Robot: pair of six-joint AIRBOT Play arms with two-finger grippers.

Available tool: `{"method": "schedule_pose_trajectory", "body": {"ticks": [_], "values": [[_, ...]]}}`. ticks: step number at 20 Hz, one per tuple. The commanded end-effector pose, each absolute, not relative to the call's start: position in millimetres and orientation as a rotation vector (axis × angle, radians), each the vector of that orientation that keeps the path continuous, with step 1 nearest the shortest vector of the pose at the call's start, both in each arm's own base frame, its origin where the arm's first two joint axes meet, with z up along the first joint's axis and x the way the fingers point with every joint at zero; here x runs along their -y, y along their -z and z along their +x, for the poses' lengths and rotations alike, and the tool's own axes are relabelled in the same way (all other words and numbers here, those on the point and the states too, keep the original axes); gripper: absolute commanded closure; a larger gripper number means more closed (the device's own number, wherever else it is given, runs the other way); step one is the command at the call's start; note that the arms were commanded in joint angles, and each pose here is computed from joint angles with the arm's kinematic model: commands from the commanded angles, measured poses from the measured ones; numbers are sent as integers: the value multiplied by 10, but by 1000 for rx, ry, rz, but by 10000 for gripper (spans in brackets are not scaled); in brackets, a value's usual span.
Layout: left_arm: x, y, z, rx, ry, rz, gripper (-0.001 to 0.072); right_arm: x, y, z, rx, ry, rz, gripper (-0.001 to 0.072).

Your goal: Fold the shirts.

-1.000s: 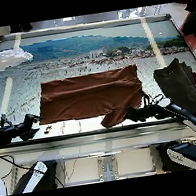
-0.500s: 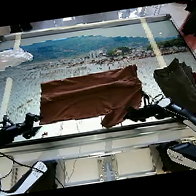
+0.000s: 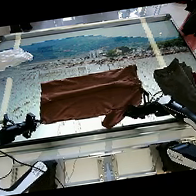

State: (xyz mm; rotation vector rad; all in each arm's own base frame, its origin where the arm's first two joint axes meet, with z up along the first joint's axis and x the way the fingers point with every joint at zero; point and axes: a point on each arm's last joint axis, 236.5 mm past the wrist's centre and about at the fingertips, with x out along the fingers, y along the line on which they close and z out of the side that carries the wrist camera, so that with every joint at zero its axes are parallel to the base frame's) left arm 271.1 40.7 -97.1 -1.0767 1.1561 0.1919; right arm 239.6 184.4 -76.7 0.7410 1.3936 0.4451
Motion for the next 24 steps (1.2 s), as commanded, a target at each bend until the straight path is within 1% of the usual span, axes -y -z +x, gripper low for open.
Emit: {"method": "schedule_pose_trajectory", "body": {"ticks": [1, 3, 5, 8, 10, 11, 13, 14, 16, 19, 21, 24], "values": [[-394, 682, 2770, -1101, -99, -974, 696, -1875, 608, 2353, -1428, -531, 656, 695], [-557, 346, 2884, -988, -112, -912, 697, -1900, 502, 2362, -1429, -567, 635, 696], [-684, 11, 2978, -891, -118, -849, 697, -1905, 348, 2468, -1374, -584, 615, 696], [-723, -325, 3111, -819, -95, -797, 697, -1930, -12, 2678, -1261, -620, 584, 697], [-677, -499, 3214, -790, -62, -768, 698, -1937, -312, 2931, -1159, -631, 560, 698], [-626, -589, 3276, -781, -38, -742, 698, -1916, -485, 3128, -1081, -618, 551, 698], [-595, -745, 3457, -752, -14, -673, 699, -1832, -780, 3507, -941, -576, 520, 699], [-612, -776, 3578, -747, -16, -632, 699, -1789, -860, 3669, -904, -558, 491, 699], [-620, -705, 3801, -789, -15, -592, 700, -1770, -828, 3938, -907, -543, 457, 699], [-770, -421, 4156, -853, -74, -572, 700, -1684, -493, 4440, -953, -493, 405, 699], [-873, -180, 4369, -926, -94, -512, 700, -1528, -295, 4795, -974, -424, 444, 699], [-903, 84, 4679, -997, -94, -425, 700, -1408, -78, 5191, -976, -389, 462, 699]]}}
